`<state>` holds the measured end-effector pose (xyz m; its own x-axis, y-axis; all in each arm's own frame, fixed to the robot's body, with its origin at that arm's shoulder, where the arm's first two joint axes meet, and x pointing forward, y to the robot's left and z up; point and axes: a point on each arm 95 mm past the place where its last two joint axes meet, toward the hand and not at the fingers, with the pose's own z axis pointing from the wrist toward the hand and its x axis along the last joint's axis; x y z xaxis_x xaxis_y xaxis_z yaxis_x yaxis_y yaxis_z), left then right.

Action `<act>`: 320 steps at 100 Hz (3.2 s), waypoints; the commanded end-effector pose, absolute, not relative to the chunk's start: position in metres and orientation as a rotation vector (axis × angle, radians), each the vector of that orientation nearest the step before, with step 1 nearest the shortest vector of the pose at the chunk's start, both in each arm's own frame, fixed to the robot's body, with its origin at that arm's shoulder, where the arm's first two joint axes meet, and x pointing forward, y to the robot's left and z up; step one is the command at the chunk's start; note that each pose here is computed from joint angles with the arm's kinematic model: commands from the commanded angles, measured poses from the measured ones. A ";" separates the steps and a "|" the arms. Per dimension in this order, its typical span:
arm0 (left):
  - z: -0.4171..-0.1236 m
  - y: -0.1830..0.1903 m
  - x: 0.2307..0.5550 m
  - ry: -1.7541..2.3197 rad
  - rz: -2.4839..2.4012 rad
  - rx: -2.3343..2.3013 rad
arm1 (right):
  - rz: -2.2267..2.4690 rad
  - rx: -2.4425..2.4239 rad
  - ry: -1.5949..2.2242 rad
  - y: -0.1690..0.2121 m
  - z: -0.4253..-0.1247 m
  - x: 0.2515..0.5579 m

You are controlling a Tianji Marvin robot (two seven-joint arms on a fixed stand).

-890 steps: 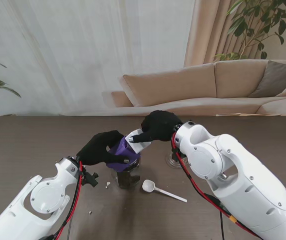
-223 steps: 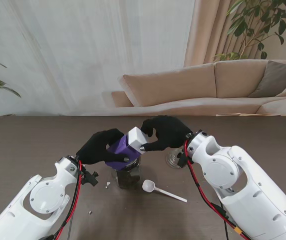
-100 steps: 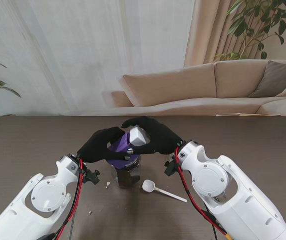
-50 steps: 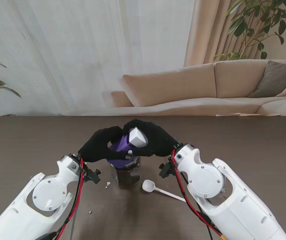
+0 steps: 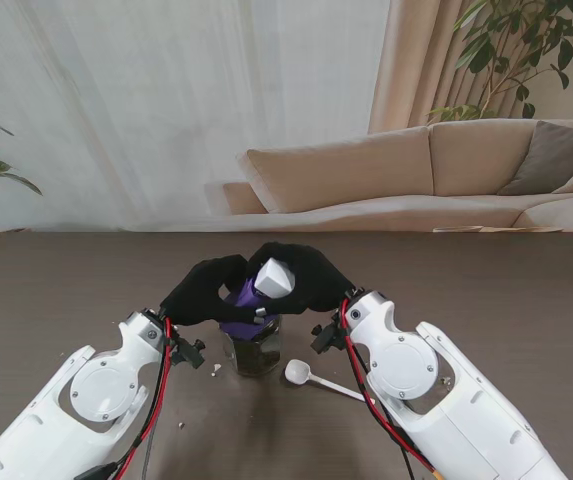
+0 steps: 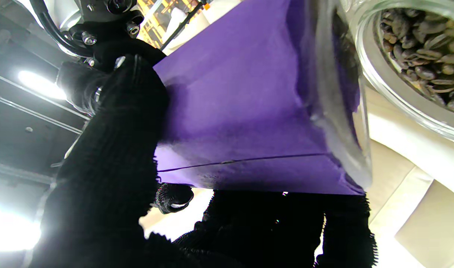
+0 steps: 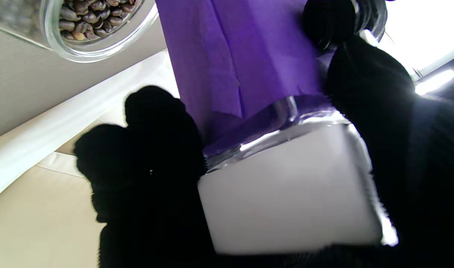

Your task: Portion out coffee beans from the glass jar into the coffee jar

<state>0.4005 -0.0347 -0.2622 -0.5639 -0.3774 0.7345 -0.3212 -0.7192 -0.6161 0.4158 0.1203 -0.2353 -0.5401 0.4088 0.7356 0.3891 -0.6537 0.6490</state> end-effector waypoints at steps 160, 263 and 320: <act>-0.262 -0.010 0.393 1.012 -2.389 -1.369 | 2.178 1.433 1.231 0.059 -0.216 0.446; -0.288 -0.001 0.378 0.942 -2.272 -1.529 | 1.455 1.454 1.324 -0.114 -0.292 0.468; -0.285 0.000 0.375 0.994 -2.248 -1.539 | 1.347 1.461 1.282 -0.143 -0.322 0.476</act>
<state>0.3770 0.0011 -0.2845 -0.4165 -0.5432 0.7290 -0.1537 -0.7483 -0.6454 0.4749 -0.1411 -0.3179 -0.0683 0.9686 0.2390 0.1590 -0.2259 0.9611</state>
